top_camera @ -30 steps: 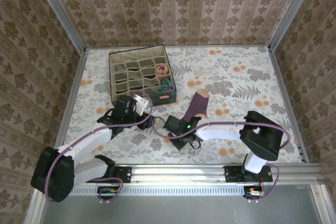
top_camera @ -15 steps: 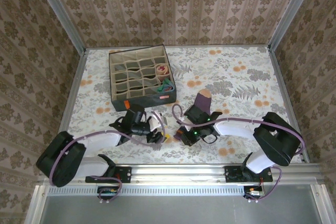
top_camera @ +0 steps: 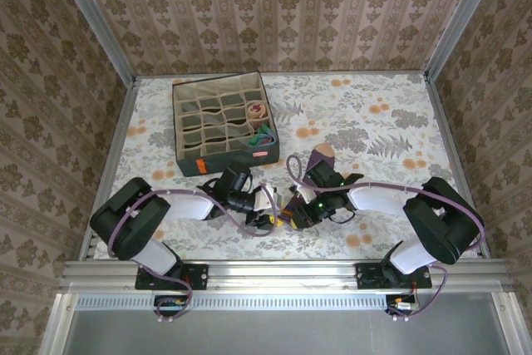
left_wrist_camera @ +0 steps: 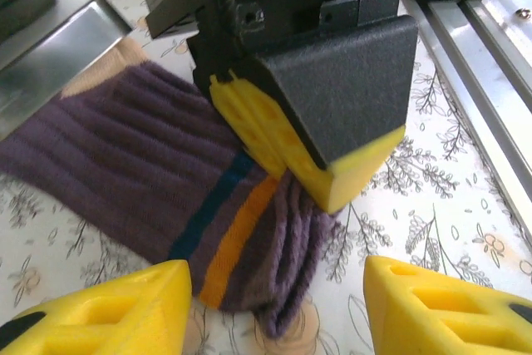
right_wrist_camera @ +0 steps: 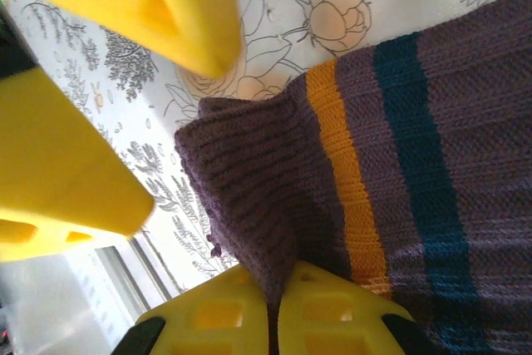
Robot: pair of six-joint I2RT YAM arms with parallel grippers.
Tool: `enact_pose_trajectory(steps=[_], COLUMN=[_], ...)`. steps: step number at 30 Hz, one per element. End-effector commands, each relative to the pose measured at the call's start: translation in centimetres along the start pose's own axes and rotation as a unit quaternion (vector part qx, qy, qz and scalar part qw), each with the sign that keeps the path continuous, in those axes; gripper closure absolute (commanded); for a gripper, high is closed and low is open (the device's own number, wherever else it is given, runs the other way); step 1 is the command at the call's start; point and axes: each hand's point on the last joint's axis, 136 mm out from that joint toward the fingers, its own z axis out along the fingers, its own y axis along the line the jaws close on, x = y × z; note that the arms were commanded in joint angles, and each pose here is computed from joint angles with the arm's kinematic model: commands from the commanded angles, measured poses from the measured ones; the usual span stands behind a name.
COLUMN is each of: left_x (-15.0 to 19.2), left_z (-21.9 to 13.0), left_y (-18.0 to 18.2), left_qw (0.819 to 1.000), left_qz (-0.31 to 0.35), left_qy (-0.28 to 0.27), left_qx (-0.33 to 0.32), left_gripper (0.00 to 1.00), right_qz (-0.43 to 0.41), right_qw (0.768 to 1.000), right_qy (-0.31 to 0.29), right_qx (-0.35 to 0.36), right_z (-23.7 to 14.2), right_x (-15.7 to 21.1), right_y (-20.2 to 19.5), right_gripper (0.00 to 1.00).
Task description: Roll the socks
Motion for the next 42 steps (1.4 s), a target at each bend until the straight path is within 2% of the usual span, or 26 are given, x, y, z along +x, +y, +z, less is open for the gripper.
enact_pose_trajectory(steps=[1, 5, 10, 11, 13, 15, 17, 22, 28, 35, 42], left_x=[-0.9, -0.9, -1.0, -1.0, -1.1, -1.1, -1.0, -0.3, 0.3, 0.2, 0.3], left_z=[1.0, 1.9, 2.3, 2.4, 2.6, 2.8, 3.1, 4.1, 5.3, 5.7, 6.2], left_y=[-0.3, -0.3, -0.1, 0.0, 0.3, 0.8, 1.5, 2.9, 4.3, 4.9, 4.8], left_qw=[0.999, 0.998, 0.997, 0.997, 0.996, 0.994, 0.989, 0.970, 0.945, 0.937, 0.945], left_qz=[0.017, -0.001, -0.020, -0.029, -0.052, -0.085, -0.124, -0.219, -0.295, -0.315, -0.293], left_qy=[-0.019, -0.023, -0.018, -0.014, -0.003, 0.012, 0.029, 0.077, 0.117, 0.127, 0.129], left_qx=[0.035, 0.057, 0.066, 0.068, 0.071, 0.072, 0.069, 0.079, 0.085, 0.085, 0.073], left_gripper=[0.47, 0.63, 0.96, 1.00, 1.00, 1.00, 1.00, 1.00, 1.00, 1.00, 1.00], right_qz=[0.013, 0.022, 0.036, 0.037, 0.044, 0.045, 0.038, 0.036, 0.057, 0.067, 0.086], right_qw=[0.999, 0.998, 0.998, 0.998, 0.998, 0.998, 0.997, 0.984, 0.971, 0.969, 0.966], right_qy=[0.019, 0.022, 0.016, 0.011, -0.006, -0.034, -0.073, -0.153, -0.181, -0.184, -0.190], right_qx=[-0.035, -0.049, -0.057, -0.055, -0.040, -0.018, 0.006, 0.081, 0.142, 0.149, 0.154], right_z=[0.0, -0.1, -0.5, -0.7, -1.2, -2.1, -3.4, -6.2, -6.9, -6.1, -5.7], right_x=[0.7, 0.8, 0.6, 0.4, -0.1, -0.7, -1.5, -2.3, -1.2, -1.3, -1.9], right_y=[0.6, 0.7, 0.5, 0.4, 0.0, -0.4, -0.6, -2.0, -4.6, -5.6, -6.2], right_gripper=[1.00, 1.00, 1.00, 1.00, 0.81, 0.68, 0.60, 0.54, 0.50, 0.50, 0.51])
